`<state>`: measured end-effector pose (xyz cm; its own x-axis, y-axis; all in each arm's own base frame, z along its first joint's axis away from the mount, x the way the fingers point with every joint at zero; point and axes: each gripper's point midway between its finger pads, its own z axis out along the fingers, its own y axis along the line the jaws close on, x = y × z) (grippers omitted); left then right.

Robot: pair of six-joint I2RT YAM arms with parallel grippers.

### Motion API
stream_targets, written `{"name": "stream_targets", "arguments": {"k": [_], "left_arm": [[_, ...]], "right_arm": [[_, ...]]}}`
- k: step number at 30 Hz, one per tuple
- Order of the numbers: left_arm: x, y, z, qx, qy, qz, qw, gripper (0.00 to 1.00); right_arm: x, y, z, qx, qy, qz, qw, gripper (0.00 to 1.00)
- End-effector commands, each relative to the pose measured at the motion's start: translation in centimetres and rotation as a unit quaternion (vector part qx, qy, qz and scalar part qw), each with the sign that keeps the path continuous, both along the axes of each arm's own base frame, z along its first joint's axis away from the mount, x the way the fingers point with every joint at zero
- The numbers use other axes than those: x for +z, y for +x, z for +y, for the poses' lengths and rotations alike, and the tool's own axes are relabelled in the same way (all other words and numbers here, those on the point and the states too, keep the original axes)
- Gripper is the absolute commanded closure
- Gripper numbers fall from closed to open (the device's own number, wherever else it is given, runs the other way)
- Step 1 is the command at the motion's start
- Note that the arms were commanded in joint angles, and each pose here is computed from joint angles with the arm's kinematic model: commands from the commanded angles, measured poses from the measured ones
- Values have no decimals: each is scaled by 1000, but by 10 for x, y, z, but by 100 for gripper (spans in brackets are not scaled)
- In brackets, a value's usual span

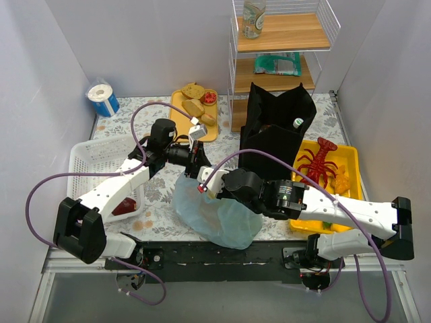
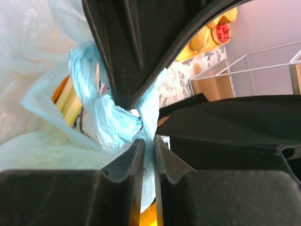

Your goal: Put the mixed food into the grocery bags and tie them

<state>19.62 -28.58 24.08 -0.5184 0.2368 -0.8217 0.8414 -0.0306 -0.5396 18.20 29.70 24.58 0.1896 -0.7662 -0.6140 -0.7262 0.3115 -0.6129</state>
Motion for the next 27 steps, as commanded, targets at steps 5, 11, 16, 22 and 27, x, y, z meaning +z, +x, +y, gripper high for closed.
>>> {"name": "stream_targets", "arguments": {"k": [5,11,16,22,27], "left_arm": [[13,-12,1,-25,-35,4,999,100],[10,3,-4,19,-27,24,999,100],[10,1,-5,5,-27,50,998,100],[15,0,-5,0,-36,46,998,100],[15,5,-3,8,-36,50,998,100]], "right_arm": [[35,-2,10,26,87,27,996,86],[25,-22,12,74,92,63,991,55],[17,-28,13,88,82,76,990,32],[-7,-20,10,72,42,70,994,26],[-20,-21,13,75,25,79,994,23]]}}
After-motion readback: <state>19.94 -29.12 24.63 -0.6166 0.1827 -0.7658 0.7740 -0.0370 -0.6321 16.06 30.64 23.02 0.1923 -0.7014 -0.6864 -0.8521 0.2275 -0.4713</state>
